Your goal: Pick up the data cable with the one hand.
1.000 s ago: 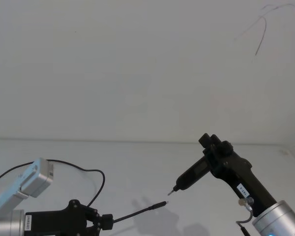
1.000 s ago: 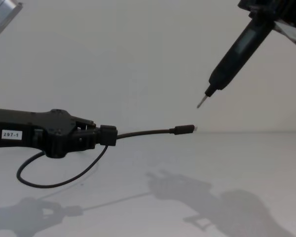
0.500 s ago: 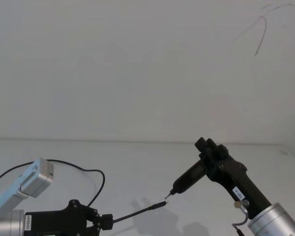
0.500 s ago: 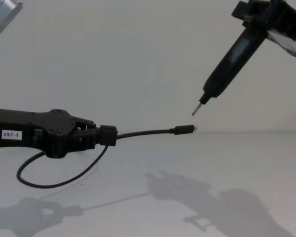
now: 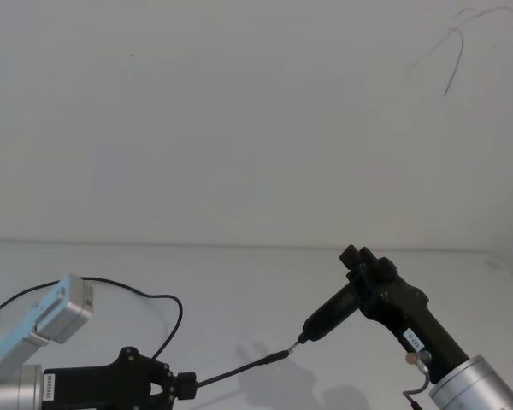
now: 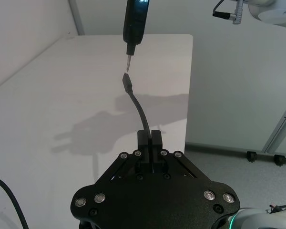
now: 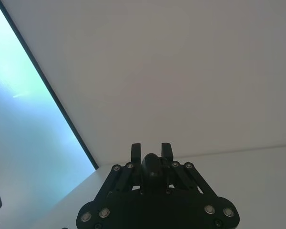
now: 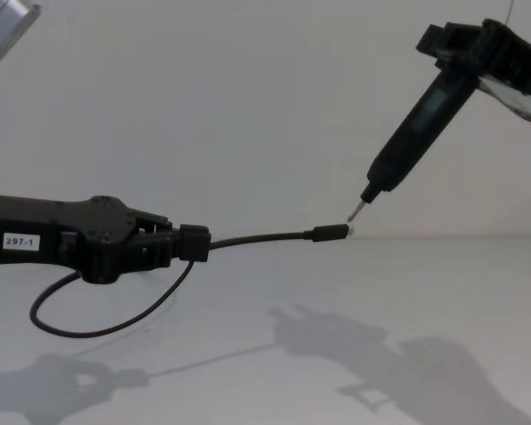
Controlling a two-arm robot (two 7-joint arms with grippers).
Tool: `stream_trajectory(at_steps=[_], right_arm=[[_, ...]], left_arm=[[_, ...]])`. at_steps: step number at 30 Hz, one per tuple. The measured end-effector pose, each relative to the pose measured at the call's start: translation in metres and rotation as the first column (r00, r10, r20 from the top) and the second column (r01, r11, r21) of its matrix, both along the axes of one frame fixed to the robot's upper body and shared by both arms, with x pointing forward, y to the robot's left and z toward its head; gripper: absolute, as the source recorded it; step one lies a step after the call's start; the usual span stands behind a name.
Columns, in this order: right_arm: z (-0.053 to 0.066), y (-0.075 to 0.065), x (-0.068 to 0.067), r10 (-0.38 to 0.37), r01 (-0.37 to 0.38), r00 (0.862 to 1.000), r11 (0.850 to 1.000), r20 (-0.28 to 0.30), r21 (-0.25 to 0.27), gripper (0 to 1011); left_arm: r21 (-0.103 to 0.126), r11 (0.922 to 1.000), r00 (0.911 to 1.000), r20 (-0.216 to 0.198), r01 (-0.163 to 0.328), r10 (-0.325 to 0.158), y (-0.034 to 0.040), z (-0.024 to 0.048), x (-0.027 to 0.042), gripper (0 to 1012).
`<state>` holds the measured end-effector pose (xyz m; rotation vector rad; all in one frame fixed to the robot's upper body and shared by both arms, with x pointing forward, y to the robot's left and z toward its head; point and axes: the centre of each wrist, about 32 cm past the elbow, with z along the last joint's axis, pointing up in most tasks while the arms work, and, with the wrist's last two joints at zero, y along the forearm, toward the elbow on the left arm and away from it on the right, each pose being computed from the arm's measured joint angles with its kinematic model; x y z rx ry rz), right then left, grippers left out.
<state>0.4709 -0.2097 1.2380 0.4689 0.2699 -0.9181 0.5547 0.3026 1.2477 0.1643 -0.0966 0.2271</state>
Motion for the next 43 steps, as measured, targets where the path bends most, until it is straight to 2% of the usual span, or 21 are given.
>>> stream_trajectory(at_steps=[43], right_arm=[[-0.0093,-0.0025,0.0096,0.001,-0.001,1.0,1.0,-0.02,0.008,251]], left_arm=[[0.0,1.0,1.0,0.0,0.0,0.0,0.0,0.0,0.0,41]])
